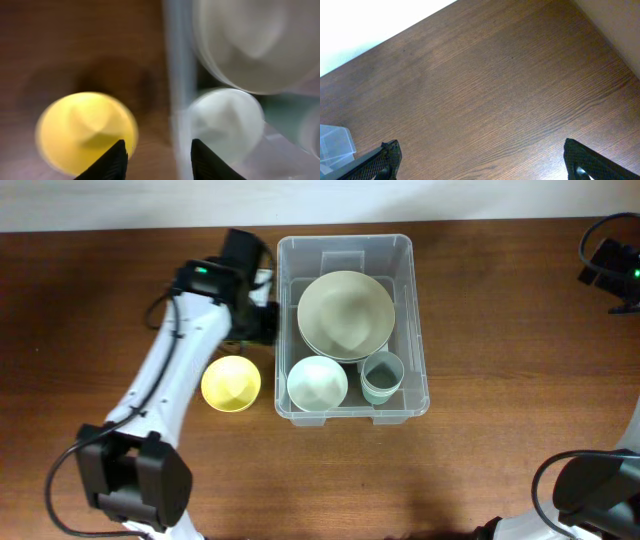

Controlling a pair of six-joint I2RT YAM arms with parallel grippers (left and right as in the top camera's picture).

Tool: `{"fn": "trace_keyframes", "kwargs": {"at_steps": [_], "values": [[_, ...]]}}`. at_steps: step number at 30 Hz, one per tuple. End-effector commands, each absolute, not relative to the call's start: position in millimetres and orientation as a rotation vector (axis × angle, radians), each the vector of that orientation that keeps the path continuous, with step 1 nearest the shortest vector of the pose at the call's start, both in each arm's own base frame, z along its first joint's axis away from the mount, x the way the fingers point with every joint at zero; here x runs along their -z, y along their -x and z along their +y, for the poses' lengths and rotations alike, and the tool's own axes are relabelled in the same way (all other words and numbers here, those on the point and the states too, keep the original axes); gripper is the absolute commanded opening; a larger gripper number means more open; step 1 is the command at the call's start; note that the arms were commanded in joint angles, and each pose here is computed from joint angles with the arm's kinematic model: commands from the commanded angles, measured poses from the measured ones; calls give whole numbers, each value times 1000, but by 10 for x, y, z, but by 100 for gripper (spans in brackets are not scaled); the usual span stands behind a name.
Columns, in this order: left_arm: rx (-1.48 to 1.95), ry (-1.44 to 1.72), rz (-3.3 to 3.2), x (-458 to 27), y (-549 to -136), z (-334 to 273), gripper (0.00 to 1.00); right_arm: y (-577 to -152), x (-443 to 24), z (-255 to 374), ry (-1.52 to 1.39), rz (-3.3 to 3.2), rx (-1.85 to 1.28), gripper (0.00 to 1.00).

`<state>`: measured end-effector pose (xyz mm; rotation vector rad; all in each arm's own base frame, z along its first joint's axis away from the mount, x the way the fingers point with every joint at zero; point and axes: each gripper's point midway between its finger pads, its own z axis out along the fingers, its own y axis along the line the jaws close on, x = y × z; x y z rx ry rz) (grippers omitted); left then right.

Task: Pack container
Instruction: 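Move the left gripper to the yellow bowl and grasp its rim, then carry the yellow bowl with the left gripper onto the white bowl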

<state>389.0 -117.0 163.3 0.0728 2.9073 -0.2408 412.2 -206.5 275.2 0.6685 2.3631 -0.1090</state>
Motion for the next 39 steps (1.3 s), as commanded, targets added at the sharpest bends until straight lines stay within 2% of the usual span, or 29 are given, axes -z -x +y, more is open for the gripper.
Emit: {"fn": "trace_keyframes", "kwargs": {"at_steps": [1,6,11,20,21,23,29,30,32,34,36,39], "values": [[194,117,2842,-1923,-3925,-672,43,-4126,-2767,-2063,-665,2359,108,99],[153,300,2987,-1659,-3622,-289,46,-4126,-2767,-2063,-665,2359,108,99],[119,472,3016,-1276,-3533,-72,47,-4126,-2767,-2063,-665,2359,108,99],[183,553,3026,-621,-3404,-88,49,-4126,-2767,-2063,-665,2359,108,99],[184,568,3021,-543,-3389,-88,54,-4126,-2767,-2063,-665,2359,108,99],[183,570,3024,-444,-3355,-88,56,-4126,-2767,-2063,-665,2359,108,99],[183,582,3021,-105,-3256,-90,55,-4125,-2765,-2063,-665,2360,107,99],[183,581,3018,-79,-3253,-89,52,-4126,-2767,-2063,-665,2359,108,99],[184,580,3015,-1,-3235,-91,40,-4126,-2767,-2063,-665,2359,108,99],[185,578,3010,7,-3245,-90,21,-4126,-2767,-2063,-665,2359,108,99],[189,575,2994,-21,-3295,-89,9,-4126,-2767,-2063,-665,2359,108,99],[198,563,2941,-201,-3484,-73,3,-4126,-2767,-2063,-665,2359,108,99]]}}
